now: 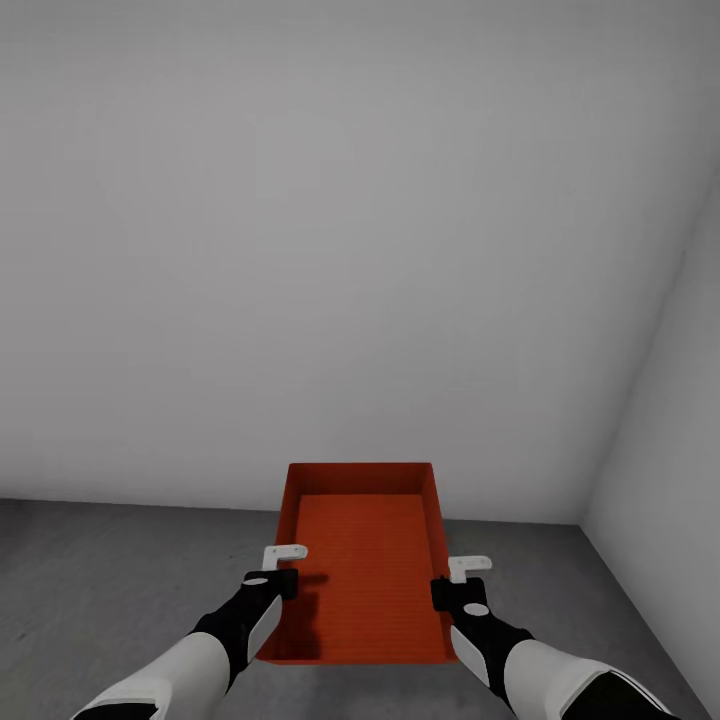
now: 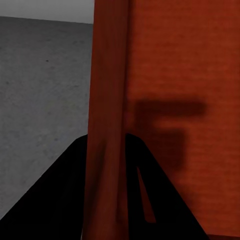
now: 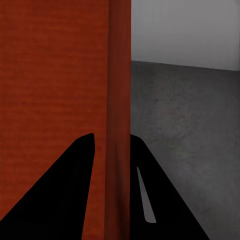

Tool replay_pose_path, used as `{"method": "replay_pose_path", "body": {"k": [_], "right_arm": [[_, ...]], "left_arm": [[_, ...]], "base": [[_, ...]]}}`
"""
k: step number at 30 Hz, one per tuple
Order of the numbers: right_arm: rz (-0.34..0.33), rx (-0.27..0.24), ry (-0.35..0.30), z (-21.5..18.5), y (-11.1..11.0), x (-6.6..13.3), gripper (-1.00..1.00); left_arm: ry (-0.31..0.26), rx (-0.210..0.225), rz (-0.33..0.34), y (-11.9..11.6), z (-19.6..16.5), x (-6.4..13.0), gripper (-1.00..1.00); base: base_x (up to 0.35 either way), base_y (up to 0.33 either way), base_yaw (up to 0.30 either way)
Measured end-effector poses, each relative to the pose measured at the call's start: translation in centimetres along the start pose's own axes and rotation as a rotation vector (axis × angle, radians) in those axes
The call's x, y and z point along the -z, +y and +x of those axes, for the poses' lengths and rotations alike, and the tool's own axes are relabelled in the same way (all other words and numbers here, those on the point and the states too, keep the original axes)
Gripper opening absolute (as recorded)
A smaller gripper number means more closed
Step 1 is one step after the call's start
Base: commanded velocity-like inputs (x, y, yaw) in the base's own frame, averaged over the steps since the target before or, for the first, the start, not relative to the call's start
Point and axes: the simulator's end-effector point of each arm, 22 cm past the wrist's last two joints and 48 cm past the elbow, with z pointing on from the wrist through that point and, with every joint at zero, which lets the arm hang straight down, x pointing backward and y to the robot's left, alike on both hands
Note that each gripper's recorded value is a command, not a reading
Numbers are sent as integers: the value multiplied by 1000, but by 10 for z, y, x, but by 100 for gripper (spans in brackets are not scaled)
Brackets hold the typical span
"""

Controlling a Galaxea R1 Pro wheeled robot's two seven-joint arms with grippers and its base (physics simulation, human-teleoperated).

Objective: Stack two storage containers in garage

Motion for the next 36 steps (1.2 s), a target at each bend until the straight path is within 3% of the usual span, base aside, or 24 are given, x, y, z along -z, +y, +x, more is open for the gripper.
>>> {"method": "replay_pose_path", "body": {"k": [36], "right_arm": [[0,0,-3,3,1,-13,-100]], "left_arm": [[-3,2,1,-1,2,-13,-100]], "base": [[0,0,0]]}}
